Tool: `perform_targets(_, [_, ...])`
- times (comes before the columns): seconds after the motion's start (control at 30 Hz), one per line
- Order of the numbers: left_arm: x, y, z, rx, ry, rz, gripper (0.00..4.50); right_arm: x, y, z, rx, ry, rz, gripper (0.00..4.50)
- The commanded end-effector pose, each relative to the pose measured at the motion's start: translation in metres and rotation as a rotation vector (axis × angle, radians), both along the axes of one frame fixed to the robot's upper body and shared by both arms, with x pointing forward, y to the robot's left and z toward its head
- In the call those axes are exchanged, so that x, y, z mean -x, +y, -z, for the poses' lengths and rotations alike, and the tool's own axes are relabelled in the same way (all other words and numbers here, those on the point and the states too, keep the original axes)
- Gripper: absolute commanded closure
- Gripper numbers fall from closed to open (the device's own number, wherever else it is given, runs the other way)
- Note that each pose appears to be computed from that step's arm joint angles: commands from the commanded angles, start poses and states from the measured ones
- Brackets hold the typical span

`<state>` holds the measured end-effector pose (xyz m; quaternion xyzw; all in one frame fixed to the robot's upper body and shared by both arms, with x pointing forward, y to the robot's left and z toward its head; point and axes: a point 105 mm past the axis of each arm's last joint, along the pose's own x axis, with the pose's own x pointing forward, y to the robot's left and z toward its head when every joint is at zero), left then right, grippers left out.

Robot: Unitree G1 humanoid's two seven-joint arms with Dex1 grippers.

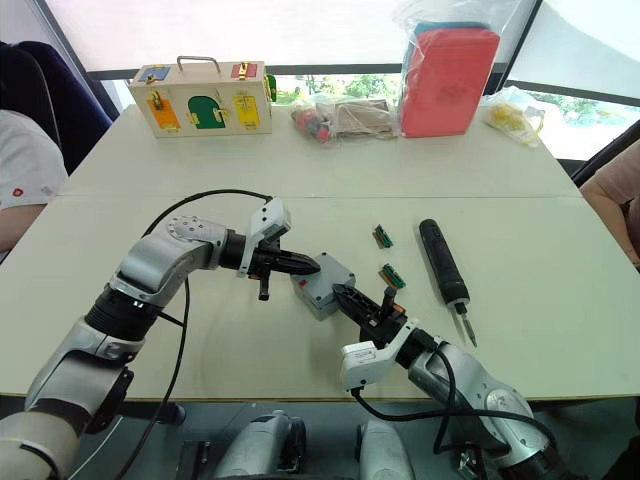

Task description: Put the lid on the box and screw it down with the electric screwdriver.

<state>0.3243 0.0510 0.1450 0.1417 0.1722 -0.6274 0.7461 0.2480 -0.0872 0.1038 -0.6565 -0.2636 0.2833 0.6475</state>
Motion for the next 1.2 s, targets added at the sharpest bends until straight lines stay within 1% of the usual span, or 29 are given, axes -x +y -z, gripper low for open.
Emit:
perform_targets(0.03, [0.0, -0.001, 0.015, -0.077, -0.005, 0.007, 4.48, 0.003, 0.002, 0.017, 0.025, 0.068, -0.004, 4.31])
perform_targets(0.17, [0.0, -0.001, 0.023, -0.103, -0.005, 0.001, 4.48, 0.001, 0.002, 0.019, 0.021, 0.076, 0.002, 4.31])
perform_targets(0.23, [0.0, -0.001, 0.028, -0.121, -0.01, -0.006, 4.5, 0.0, 0.0, 0.019, 0.018, 0.078, 0.008, 3.32])
perform_targets(0.27, [0.0, -0.001, 0.029, -0.127, -0.011, -0.009, 4.5, -0.001, -0.001, 0.019, 0.017, 0.079, 0.012, 3.16])
perform_targets(0.3, [0.001, -0.001, 0.032, -0.133, -0.009, -0.01, 4.5, -0.001, -0.002, 0.019, 0.017, 0.08, 0.016, 2.88])
perform_targets(0.33, [0.001, 0.0, 0.033, -0.137, -0.008, -0.01, 4.5, -0.001, -0.002, 0.019, 0.016, 0.081, 0.018, 2.45])
perform_targets(0.4, [0.004, 0.001, 0.039, -0.155, -0.001, -0.011, 4.5, -0.003, -0.005, 0.018, 0.014, 0.078, 0.03, 1.82])
perform_targets(0.53, [0.005, 0.002, 0.045, -0.171, 0.0, -0.015, 4.5, -0.002, -0.007, 0.017, 0.011, 0.074, 0.036, 1.82])
perform_targets(0.83, [0.0, 0.004, 0.054, -0.2, -0.009, -0.047, 4.5, 0.0, -0.009, 0.01, -0.009, 0.057, 0.037, 1.82])
perform_targets(1.2, [-0.004, 0.004, 0.054, -0.196, -0.009, -0.071, 4.5, -0.001, -0.013, 0.003, -0.034, 0.038, 0.048, 1.82])
